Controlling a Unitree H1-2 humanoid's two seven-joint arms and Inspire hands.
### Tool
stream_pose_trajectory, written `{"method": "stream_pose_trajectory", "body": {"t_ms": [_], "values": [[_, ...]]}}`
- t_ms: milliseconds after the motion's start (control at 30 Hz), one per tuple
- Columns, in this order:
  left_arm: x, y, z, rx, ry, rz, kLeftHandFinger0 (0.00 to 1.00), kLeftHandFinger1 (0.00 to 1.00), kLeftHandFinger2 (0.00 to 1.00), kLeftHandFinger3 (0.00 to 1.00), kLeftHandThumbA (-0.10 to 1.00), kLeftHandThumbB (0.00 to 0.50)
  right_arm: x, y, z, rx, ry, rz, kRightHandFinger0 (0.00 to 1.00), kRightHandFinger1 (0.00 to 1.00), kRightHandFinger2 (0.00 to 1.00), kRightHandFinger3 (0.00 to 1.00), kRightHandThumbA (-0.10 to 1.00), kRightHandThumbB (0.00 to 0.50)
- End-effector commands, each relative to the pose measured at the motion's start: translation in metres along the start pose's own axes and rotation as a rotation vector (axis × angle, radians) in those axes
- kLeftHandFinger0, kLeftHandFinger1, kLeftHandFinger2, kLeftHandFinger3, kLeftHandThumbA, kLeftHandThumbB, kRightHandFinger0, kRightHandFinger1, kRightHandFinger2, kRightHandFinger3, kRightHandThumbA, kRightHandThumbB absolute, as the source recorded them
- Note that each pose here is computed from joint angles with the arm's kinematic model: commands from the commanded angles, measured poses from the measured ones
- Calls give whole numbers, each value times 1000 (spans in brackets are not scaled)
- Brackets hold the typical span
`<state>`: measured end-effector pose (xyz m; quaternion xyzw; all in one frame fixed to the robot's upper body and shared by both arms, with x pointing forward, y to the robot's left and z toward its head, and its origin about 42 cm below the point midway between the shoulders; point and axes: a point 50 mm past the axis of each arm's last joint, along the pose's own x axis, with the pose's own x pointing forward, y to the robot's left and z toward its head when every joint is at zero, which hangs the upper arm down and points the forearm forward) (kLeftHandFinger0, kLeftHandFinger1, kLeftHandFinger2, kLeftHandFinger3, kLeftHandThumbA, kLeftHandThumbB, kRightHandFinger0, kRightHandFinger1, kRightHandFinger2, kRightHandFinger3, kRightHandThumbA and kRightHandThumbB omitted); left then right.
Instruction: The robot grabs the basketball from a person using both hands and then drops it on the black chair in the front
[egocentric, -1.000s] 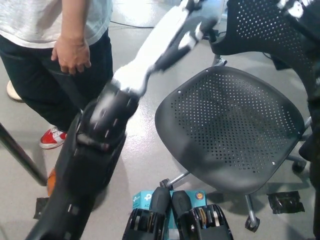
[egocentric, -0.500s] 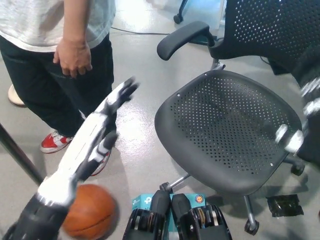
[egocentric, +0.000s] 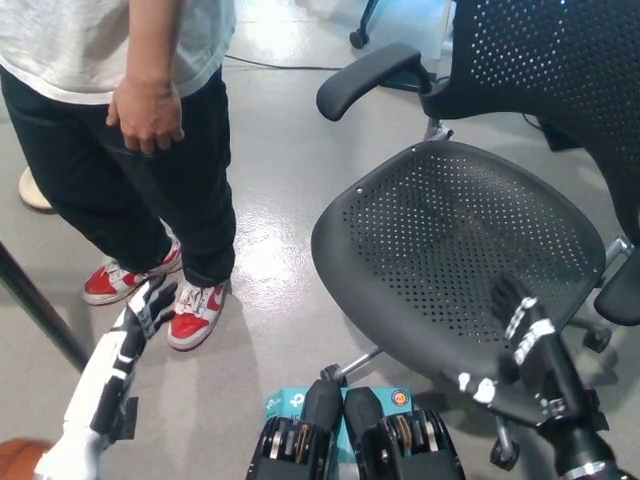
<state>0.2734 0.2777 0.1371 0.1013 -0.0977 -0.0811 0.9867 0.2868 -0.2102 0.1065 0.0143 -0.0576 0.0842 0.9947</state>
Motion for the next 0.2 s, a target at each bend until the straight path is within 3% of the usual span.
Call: {"method": "stream_pose_trajectory", "body": {"t_ms": [0, 167], "values": [[2, 10, 2, 2, -69, 55, 1000, 1000, 1000, 1000, 1000, 160, 8, 5, 1, -52, -112, 43, 1000, 1000, 1000, 1000, 1000, 157], [3, 8, -4, 11, -52, 49, 1000, 1000, 1000, 1000, 1000, 186, 8, 0, -3, -44, -82, 27, 1000, 1000, 1000, 1000, 1000, 184]]}}
